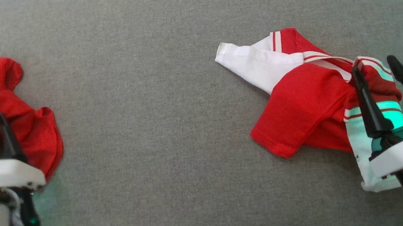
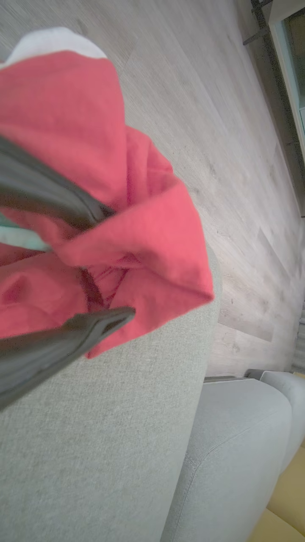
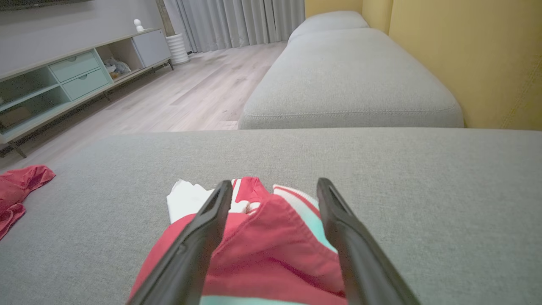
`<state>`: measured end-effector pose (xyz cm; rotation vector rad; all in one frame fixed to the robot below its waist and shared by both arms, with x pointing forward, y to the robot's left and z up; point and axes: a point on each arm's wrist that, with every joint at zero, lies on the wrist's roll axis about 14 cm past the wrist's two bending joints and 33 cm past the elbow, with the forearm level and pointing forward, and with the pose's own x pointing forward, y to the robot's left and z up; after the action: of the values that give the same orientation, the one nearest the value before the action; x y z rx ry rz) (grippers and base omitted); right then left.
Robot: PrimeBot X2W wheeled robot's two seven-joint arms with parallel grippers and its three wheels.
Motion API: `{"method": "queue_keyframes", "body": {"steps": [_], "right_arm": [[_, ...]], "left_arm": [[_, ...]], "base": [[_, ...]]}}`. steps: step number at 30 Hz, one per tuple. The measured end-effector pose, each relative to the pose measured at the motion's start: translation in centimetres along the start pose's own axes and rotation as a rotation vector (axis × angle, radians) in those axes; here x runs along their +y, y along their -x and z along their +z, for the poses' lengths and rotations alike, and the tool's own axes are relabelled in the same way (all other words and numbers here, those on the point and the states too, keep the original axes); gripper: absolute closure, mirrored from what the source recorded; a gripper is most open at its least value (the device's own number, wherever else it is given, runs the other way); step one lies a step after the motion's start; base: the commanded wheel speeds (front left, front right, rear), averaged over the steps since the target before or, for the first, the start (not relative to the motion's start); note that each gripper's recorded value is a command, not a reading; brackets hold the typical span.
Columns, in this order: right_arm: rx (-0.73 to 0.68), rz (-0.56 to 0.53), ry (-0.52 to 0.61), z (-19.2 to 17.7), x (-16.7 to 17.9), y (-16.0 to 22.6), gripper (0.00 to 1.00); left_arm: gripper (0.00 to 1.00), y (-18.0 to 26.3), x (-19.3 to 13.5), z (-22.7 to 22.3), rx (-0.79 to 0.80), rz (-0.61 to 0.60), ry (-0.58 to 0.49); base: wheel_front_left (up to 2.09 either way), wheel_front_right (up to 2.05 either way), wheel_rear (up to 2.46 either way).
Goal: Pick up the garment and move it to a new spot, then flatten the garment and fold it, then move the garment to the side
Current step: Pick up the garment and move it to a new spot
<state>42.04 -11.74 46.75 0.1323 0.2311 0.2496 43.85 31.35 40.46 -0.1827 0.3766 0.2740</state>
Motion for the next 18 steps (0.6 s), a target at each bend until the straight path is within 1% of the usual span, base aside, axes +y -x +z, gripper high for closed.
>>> {"method": "queue_keyframes", "body": {"steps": [3, 8, 12, 18], "right_arm": [[-0.023, 0.001, 0.018, 1.0, 0.1, 0.1, 0.00], [-0.061, 0.004, 0.029, 2.4, 0.4, 0.8, 0.00], [-0.092, 0.006, 0.042, 3.5, 0.7, 1.6, 0.00], [-0.103, 0.008, 0.045, 3.7, 1.2, 3.6, 0.00]], "left_arm": [[0.00, 1.1, -0.3, -1.1, -0.046, 0.012, 0.022], [0.00, 3.6, -1.0, -2.3, -0.069, 0.013, -0.004], [0.00, 6.4, -3.1, -1.2, -0.161, -0.011, -0.035], [0.00, 11.0, -6.2, -2.9, -0.185, -0.091, -0.057]], "base": [[0.00, 0.00, 0.00], [0.00, 0.00, 0.00], [0.00, 0.00, 0.00], [0.00, 0.00, 0.00]]}}
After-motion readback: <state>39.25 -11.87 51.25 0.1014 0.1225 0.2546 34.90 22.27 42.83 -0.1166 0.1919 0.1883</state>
